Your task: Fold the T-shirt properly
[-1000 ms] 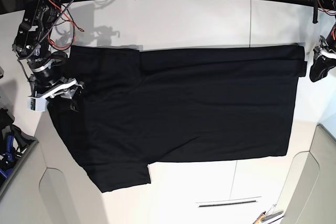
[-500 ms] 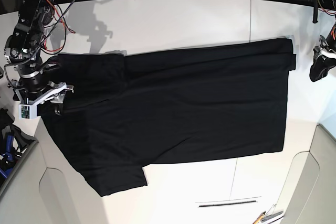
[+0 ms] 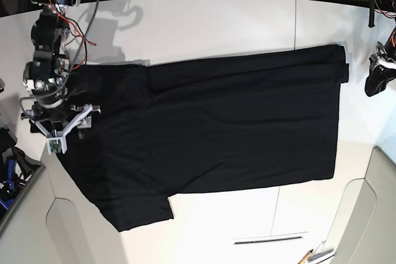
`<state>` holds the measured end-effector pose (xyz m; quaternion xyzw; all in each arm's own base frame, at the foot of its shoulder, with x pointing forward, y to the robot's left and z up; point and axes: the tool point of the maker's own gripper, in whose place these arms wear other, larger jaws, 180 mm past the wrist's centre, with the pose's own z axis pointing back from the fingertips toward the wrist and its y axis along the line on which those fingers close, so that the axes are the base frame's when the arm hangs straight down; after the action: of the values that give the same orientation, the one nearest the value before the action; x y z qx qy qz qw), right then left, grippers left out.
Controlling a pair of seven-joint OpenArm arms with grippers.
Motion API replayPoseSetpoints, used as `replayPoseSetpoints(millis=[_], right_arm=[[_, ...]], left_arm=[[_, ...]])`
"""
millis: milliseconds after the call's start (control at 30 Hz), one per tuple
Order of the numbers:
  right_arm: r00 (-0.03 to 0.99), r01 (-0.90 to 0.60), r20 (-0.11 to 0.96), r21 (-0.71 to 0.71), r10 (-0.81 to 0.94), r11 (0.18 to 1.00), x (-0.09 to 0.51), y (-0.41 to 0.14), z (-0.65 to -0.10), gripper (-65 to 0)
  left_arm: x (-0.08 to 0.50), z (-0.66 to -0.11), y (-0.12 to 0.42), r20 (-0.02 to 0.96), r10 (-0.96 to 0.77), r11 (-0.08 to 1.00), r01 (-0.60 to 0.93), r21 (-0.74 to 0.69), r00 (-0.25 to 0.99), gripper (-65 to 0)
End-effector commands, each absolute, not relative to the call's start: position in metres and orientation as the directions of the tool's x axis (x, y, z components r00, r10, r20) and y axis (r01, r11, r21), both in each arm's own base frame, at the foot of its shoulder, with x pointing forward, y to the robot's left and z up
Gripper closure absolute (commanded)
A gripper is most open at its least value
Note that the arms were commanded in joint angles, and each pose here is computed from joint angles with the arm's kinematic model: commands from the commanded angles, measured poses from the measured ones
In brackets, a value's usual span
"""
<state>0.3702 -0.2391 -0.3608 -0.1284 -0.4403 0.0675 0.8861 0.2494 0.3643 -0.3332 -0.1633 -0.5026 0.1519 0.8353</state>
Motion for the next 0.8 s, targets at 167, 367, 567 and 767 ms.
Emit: replayPoseSetpoints(millis=[167,367,567,767], right_arm=[[0.581,-0.050,0.764,-0.311,0.281,0.949,0.400,-0.225,-0.347,-43.3],[0.696,-0.131,0.666,-0.247,0.267,0.960,0.397,-0.213,-0.385,-43.3],[0.724,-0.067,0.626,-0.353,0.289,0.933,0.394,-0.236,-0.386,-43.3],[0.773,0.066,0.571,-0.506,0.277,0.860,0.383,-0.278,-0.366,-43.2]], left_arm=[[0.255,-0.317,0.369,0.818,0.399,0.909,-0.064,-0.411,0.413,-19.8],[0.255,-0.317,0.369,0.818,0.400,0.909,-0.064,-0.412,0.413,-19.8],[0.255,-0.317,0.369,0.818,0.399,0.909,-0.064,-0.411,0.414,-19.8],[0.255,-0.318,0.369,0.816,0.399,0.909,-0.064,-0.412,0.419,-19.8]])
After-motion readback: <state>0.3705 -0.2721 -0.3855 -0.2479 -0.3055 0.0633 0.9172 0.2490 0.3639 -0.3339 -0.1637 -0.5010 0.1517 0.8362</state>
